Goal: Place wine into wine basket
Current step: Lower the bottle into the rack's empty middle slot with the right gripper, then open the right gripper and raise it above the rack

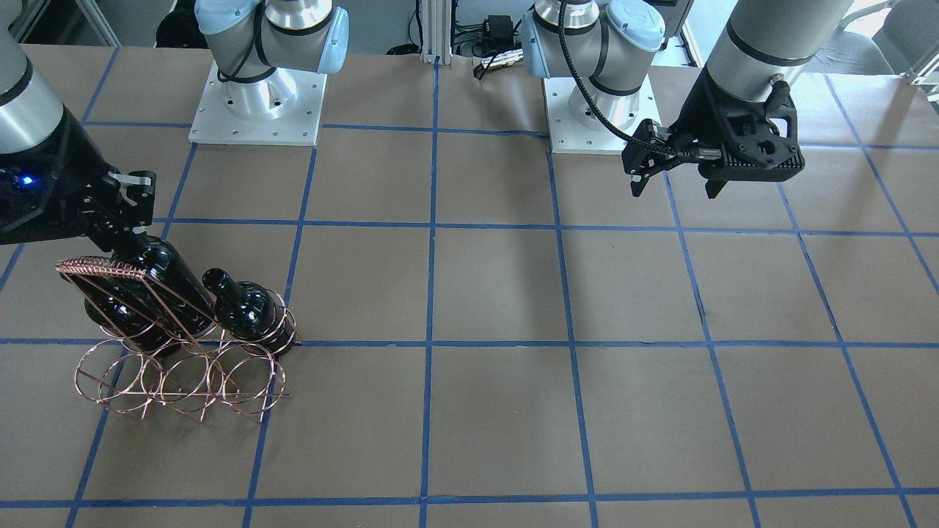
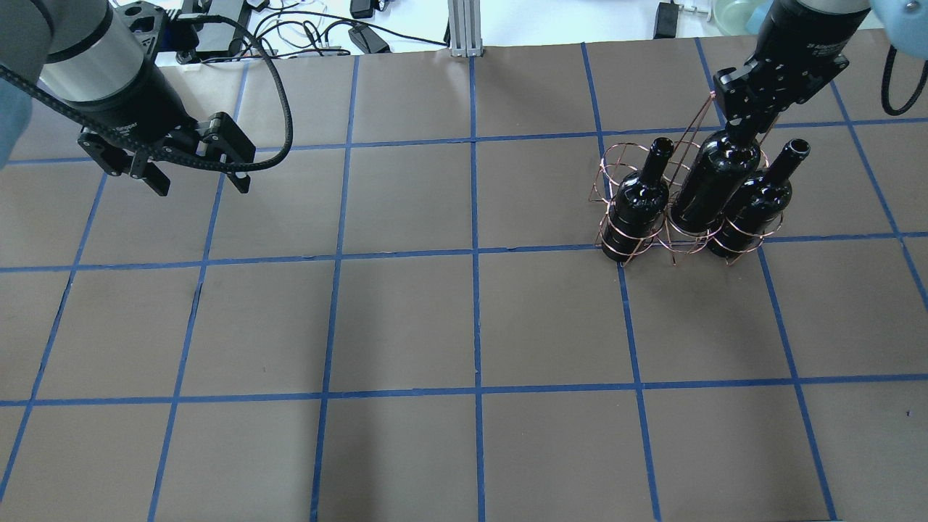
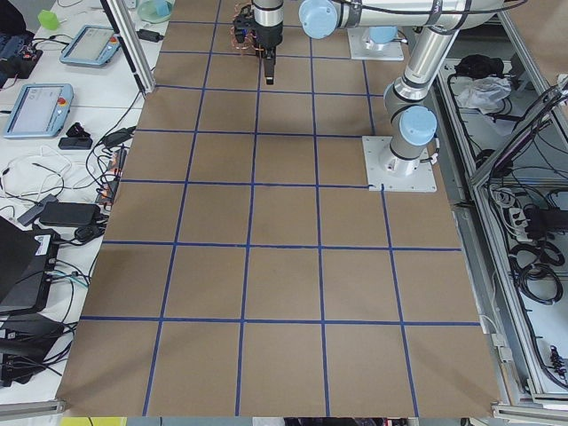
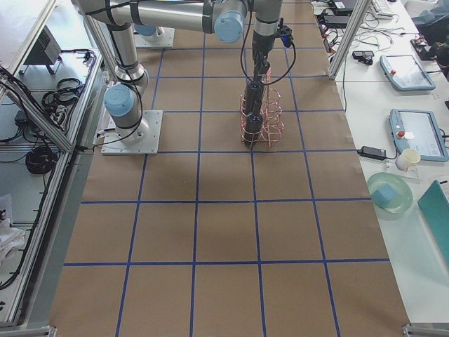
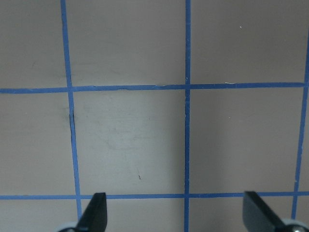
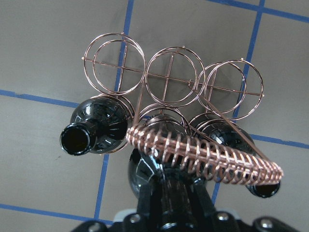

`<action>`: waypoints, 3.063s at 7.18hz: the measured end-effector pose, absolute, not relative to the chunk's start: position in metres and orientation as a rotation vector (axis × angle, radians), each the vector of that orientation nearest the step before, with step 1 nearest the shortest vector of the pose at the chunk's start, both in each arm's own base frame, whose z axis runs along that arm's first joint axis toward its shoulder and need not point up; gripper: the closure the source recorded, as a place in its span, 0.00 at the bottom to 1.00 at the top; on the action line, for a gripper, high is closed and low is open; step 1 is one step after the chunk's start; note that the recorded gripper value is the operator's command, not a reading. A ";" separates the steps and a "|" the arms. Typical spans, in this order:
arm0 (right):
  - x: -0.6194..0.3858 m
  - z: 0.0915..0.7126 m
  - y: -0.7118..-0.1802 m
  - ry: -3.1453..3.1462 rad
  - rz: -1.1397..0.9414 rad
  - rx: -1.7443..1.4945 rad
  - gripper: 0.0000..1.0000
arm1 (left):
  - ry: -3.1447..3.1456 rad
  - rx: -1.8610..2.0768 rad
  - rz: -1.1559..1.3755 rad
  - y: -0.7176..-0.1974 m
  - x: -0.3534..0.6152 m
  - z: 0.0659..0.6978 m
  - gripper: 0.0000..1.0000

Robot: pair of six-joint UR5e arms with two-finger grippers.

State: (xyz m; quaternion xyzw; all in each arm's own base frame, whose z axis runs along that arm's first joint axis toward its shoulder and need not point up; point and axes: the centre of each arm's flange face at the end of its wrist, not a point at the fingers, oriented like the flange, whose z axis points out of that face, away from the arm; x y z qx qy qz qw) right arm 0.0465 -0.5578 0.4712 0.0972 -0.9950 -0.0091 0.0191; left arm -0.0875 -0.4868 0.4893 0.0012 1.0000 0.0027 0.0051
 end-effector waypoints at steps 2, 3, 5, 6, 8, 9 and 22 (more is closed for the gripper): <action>0.046 0.459 -0.559 -3.088 -0.025 0.304 1.00 | 3.128 0.004 0.011 -0.487 -0.087 0.489 0.00; 0.046 0.451 -0.559 -3.088 -0.022 0.305 1.00 | 3.127 0.004 0.012 -0.486 -0.087 0.489 0.00; 0.046 0.438 -0.561 -3.089 -0.029 0.305 1.00 | 3.126 0.004 0.014 -0.485 -0.087 0.489 0.00; 0.046 0.431 -0.561 -3.090 -0.038 0.305 1.00 | 3.126 0.005 0.016 -0.485 -0.087 0.489 0.00; 0.046 0.422 -0.562 -3.091 -0.034 0.299 1.00 | 3.130 0.006 0.019 -0.485 -0.088 0.489 0.00; 0.046 0.417 -0.562 -3.091 -0.034 0.298 1.00 | 3.131 0.007 0.020 -0.485 -0.088 0.489 0.00; 0.048 0.434 -0.562 -3.076 0.007 0.253 0.00 | 3.130 0.015 0.015 -0.485 -0.088 0.490 0.00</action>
